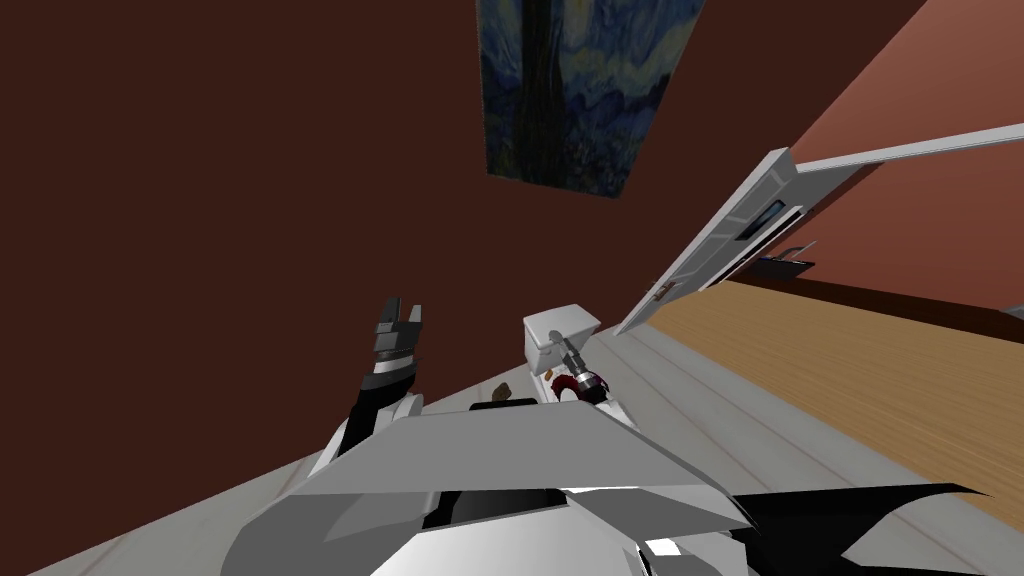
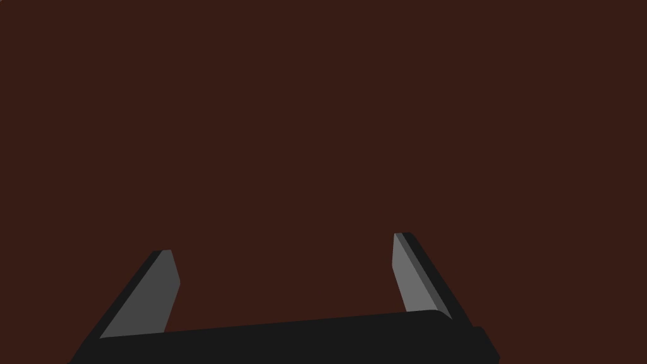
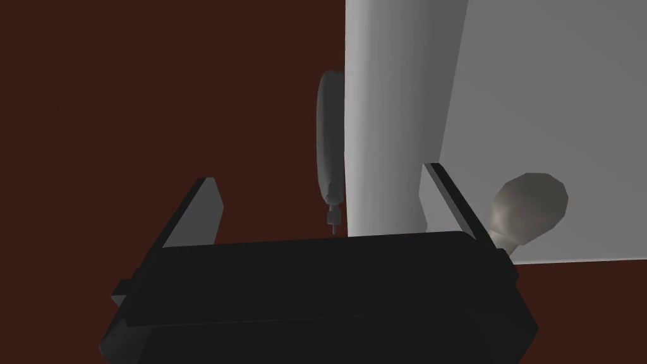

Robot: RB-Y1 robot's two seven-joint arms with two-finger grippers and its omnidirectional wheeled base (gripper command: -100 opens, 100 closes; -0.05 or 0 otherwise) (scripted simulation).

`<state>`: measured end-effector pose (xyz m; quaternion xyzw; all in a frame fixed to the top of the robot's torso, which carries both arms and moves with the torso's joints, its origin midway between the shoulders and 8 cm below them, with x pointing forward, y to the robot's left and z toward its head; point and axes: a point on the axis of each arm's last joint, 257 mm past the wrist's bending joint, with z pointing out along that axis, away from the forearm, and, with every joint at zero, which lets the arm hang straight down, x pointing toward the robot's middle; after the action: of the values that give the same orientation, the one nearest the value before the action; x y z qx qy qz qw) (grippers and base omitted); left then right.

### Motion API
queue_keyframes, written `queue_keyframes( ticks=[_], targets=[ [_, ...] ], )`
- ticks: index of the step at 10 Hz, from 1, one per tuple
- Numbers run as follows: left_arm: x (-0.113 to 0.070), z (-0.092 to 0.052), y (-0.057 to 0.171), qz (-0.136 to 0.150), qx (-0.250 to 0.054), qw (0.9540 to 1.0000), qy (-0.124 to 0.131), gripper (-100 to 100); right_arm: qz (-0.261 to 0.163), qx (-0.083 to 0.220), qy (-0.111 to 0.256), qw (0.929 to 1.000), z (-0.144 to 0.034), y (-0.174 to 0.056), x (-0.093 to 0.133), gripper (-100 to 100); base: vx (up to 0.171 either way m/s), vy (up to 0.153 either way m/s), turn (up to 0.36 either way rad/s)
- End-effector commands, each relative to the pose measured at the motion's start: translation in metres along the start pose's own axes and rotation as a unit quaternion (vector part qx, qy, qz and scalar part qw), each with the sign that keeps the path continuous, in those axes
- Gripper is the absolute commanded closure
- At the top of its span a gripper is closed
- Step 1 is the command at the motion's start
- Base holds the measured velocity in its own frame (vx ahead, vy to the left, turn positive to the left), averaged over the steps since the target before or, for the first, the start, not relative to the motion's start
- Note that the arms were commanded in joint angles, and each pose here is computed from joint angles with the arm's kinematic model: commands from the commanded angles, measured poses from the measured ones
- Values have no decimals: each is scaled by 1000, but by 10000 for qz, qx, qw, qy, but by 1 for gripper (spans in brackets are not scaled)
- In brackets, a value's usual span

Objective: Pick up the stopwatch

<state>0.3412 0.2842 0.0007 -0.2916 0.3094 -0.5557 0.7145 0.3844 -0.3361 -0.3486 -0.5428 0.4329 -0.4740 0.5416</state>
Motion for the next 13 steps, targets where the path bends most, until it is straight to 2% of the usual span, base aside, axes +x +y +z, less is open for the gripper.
queue_keyframes(
  ticks=[1,2,3,4,6,7,9,10,13],
  targets=[
    [0,0,0,0,0,10000,0,0,194,73,37,9998,1,0,-11,-100,23,0,4],
    [0,0,0,0,0,10000,0,0,119,49,21,9999,2,0,-7,-100,7,0,2],
    [0,0,0,0,0,10000,0,0,135,54,22,9999,2,-1,-7,0,0,0,0],
    [0,0,0,0,0,10000,0,0,127,85,87,9998,13,-2,-7,-100,-32,-27,69],
    [0,0,0,0,1,10000,0,0,120,126,209,9996,34,-3,-8,-100,-99,-60,98],
    [0,0,0,0,1,10000,0,0,120,126,209,9996,34,-3,-8,-100,-83,-55,43],
    [0,0,0,0,1,10000,0,0,117,136,319,9993,55,-4,-9,-100,-64,-54,87],
    [0,0,0,0,1,10000,0,0,117,136,319,9993,55,-4,-9,-100,-55,-38,37],
    [0,0,0,0,1,10000,0,0,116,109,449,9989,85,-5,-14,-100,-76,-52,87]
  ],
)
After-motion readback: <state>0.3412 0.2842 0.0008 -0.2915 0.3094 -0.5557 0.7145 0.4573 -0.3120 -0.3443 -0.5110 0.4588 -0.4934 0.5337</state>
